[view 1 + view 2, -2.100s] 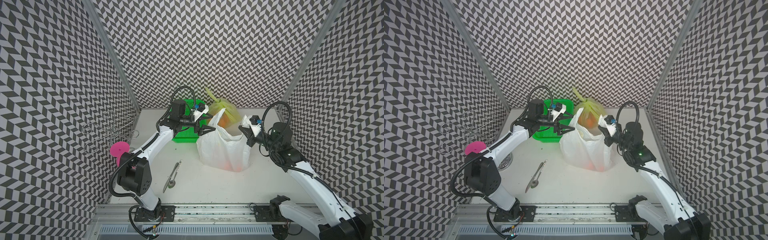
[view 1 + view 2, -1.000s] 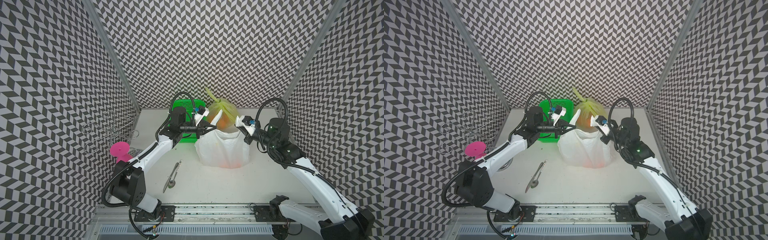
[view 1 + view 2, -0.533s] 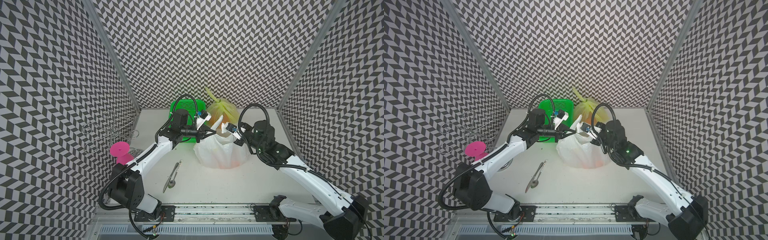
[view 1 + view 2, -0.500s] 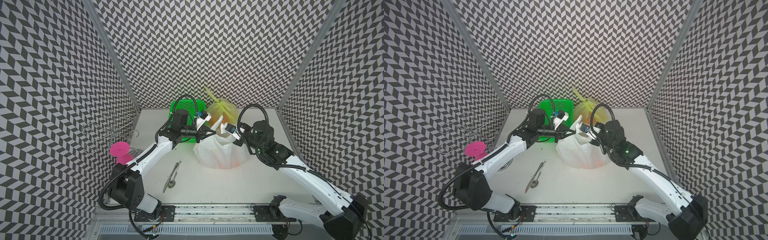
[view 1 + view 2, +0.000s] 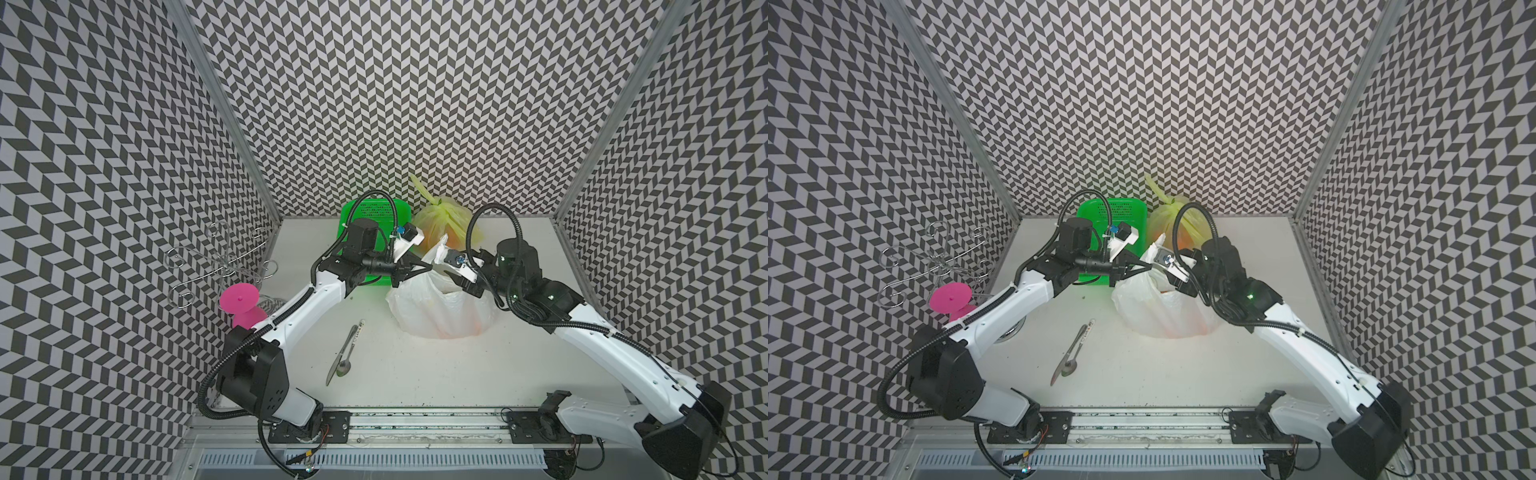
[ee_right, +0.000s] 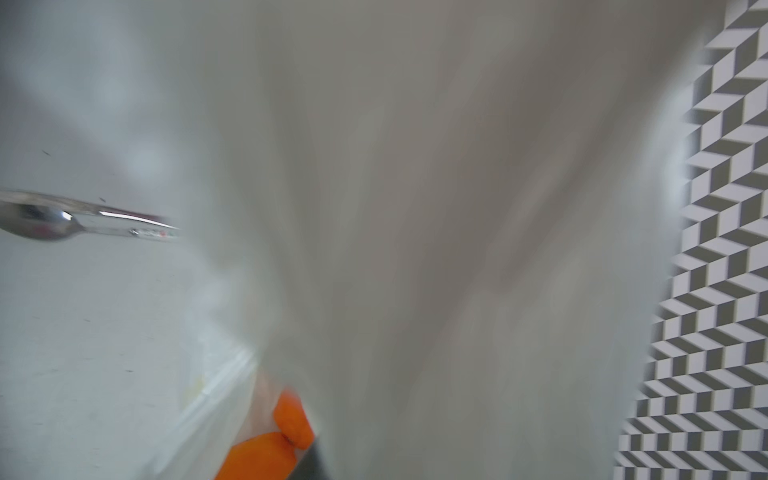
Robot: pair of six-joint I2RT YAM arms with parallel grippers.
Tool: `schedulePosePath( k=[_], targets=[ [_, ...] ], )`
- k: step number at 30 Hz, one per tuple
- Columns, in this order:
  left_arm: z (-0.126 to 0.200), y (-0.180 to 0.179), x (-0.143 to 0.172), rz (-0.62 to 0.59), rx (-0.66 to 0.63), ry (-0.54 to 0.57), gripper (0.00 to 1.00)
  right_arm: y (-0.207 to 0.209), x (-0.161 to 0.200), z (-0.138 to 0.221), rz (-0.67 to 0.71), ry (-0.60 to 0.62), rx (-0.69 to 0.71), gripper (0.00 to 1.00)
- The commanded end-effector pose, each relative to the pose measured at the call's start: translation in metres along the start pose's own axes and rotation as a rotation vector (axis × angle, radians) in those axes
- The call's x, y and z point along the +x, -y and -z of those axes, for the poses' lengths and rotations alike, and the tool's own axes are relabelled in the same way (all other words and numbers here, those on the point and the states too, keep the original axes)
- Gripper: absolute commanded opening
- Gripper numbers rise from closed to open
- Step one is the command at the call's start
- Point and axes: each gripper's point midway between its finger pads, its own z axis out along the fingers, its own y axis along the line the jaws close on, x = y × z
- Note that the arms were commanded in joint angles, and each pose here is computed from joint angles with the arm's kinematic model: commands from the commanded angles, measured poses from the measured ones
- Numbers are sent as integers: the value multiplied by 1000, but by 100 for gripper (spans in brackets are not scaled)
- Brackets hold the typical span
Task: Place the oranges into plastic bags & tie knots
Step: Tie the plastic bag at the center of the board.
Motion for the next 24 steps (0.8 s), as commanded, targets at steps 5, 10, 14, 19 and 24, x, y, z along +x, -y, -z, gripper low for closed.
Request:
schedulePosePath(
  k=[5,10,14,19,24],
  targets=[
    [4,9,-9,-50,12,17,0,0,-8,33,-75,76,-136,92],
    [5,10,-11,-53,12,19,0,16,-6,51,-115,122,-155,100],
    [5,10,-11,-57,13,20,0,23,-2,61,-134,151,-164,100],
    [6,13,-13,-62,17,24,0,30,-3,72,-161,190,-190,100],
    [7,15,-14,-73,18,29,0,36,-7,86,-171,240,-208,100]
  ],
)
